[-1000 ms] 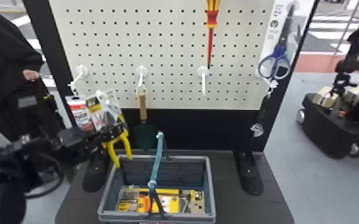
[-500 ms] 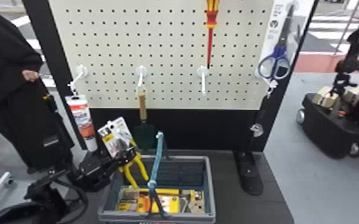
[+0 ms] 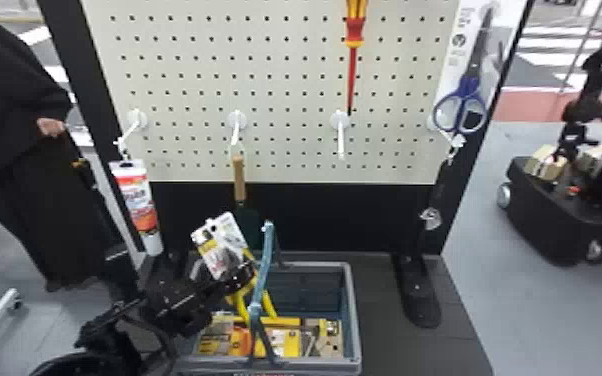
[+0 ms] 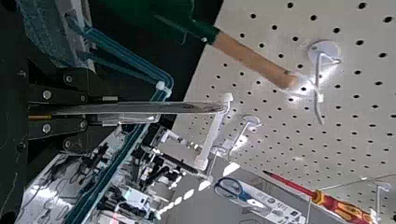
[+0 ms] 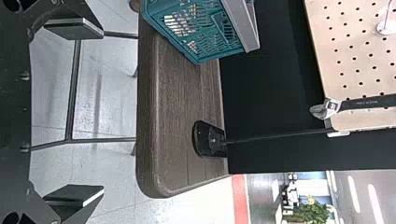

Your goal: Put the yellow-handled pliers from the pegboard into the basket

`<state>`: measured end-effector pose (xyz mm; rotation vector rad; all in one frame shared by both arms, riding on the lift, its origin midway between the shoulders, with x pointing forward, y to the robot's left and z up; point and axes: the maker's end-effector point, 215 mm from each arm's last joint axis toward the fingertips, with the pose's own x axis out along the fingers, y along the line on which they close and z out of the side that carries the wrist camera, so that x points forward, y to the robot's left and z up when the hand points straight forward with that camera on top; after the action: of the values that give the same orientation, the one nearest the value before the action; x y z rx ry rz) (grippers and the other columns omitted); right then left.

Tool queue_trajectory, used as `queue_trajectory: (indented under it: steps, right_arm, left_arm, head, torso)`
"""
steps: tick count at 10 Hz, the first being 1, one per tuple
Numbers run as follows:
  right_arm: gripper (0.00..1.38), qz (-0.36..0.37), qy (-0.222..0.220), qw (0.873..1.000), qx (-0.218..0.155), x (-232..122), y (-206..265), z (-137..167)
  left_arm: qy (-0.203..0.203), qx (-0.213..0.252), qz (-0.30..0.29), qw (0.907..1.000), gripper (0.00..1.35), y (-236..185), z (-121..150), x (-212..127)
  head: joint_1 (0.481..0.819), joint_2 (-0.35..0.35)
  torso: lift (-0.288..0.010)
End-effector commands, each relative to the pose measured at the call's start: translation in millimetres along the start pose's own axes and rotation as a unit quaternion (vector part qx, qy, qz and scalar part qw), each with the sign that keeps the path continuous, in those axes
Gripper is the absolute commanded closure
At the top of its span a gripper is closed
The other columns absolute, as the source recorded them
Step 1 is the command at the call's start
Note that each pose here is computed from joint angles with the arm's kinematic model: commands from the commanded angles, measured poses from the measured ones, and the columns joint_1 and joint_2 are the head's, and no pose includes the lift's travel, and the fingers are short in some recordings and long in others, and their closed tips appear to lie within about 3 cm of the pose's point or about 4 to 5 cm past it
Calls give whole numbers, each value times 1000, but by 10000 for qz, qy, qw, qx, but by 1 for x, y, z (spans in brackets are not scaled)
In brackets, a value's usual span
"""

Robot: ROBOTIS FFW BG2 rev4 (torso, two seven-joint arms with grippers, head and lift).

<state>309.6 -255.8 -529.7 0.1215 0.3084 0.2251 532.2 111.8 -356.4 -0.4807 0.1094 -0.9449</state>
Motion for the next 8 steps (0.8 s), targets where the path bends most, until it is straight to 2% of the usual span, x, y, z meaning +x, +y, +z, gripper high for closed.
queue_trajectory:
  steps: [1, 3, 4, 5, 6, 8]
  right_arm:
    - [127, -1, -1, 10000, 6, 0, 0, 0]
    - [127, -1, -1, 10000, 6, 0, 0, 0]
    - [127, -1, -1, 10000, 6, 0, 0, 0]
    - [127, -1, -1, 10000, 6, 0, 0, 0]
    - [127, -1, -1, 10000, 6, 0, 0, 0]
    - [127, -3, 10, 10000, 11, 0, 0, -1]
  left_arm:
    - [126, -124, -14, 9998, 1127, -1, -11, -2]
    - [249, -234, 56, 9994, 1110, 3, -22, -7]
    - [255, -296, 48, 9992, 730, 2, -23, -6]
    - [256, -295, 79, 9992, 228, 3, -23, -6]
    - [229, -246, 88, 9994, 38, 5, -19, -6]
    - [162, -223, 103, 9996, 222, 6, -14, -5]
  head:
    - [549, 0]
    - [549, 0]
    - [549, 0]
    - [549, 0]
    - [549, 0]
    - [549, 0]
  torso:
    - [-100]
    - [-100]
    - [-100]
    - [-100]
    - [-100]
    - [-100]
